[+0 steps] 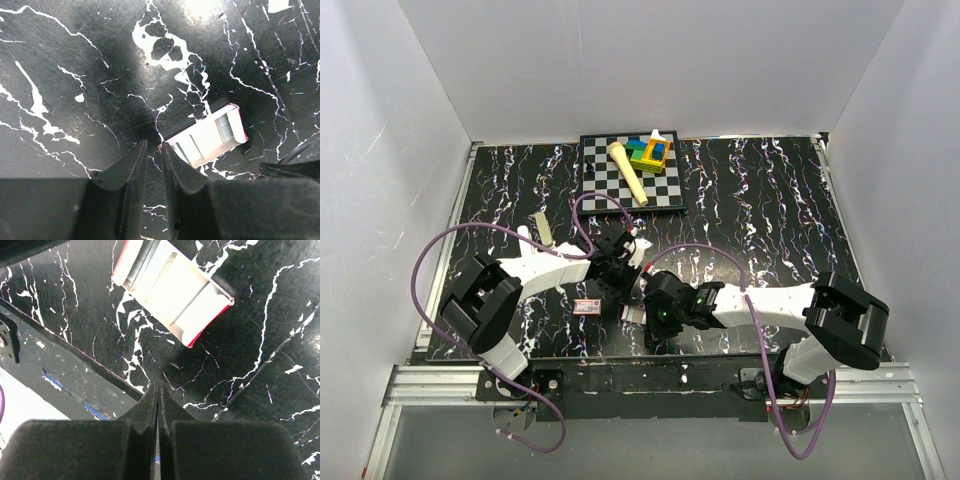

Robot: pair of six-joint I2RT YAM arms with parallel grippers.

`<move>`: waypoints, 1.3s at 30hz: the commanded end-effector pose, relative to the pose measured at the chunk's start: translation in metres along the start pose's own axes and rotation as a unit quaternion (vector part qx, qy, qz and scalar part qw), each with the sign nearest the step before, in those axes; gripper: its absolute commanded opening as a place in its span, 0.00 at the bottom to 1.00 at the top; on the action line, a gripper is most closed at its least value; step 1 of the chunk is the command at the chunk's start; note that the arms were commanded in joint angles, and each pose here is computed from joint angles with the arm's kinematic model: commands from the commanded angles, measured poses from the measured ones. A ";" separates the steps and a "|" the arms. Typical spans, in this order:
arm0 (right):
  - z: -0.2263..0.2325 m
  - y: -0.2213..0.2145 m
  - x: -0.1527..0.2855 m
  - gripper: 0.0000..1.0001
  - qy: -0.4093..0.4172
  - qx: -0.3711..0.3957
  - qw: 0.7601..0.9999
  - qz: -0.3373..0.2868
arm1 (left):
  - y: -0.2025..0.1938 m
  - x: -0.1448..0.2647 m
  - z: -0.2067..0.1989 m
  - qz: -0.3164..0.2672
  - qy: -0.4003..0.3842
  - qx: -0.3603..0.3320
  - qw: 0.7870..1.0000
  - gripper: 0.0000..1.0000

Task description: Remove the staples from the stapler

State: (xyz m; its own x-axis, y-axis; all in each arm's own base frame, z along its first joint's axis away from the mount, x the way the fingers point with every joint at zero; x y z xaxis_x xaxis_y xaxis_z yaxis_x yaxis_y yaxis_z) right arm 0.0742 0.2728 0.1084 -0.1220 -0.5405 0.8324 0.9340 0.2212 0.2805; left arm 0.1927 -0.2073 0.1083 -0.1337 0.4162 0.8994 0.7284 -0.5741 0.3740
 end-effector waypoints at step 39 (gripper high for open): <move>-0.022 0.027 -0.008 0.01 -0.100 -0.070 0.987 -0.102 | -0.003 -0.010 -0.022 0.036 0.008 -0.037 0.999 0.13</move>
State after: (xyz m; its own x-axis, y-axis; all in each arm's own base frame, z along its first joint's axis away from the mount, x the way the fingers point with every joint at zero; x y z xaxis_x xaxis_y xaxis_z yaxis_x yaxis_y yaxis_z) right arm 0.0955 0.2735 0.0976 -0.2933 -0.4482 0.8445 0.9280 0.0788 0.3641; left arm 0.1836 -0.2192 0.1008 -0.1259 0.3475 0.9292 0.7122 -0.6203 0.3285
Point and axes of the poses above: each gripper's point midway between its finger pads, its own x axis back along the fingers, its own z axis along the line the jaws close on, y = z × x, the point moved 9 cm from there along x, back along the fingers, and after that the axes turned 2 degrees about -x, right-handed, at the moved point
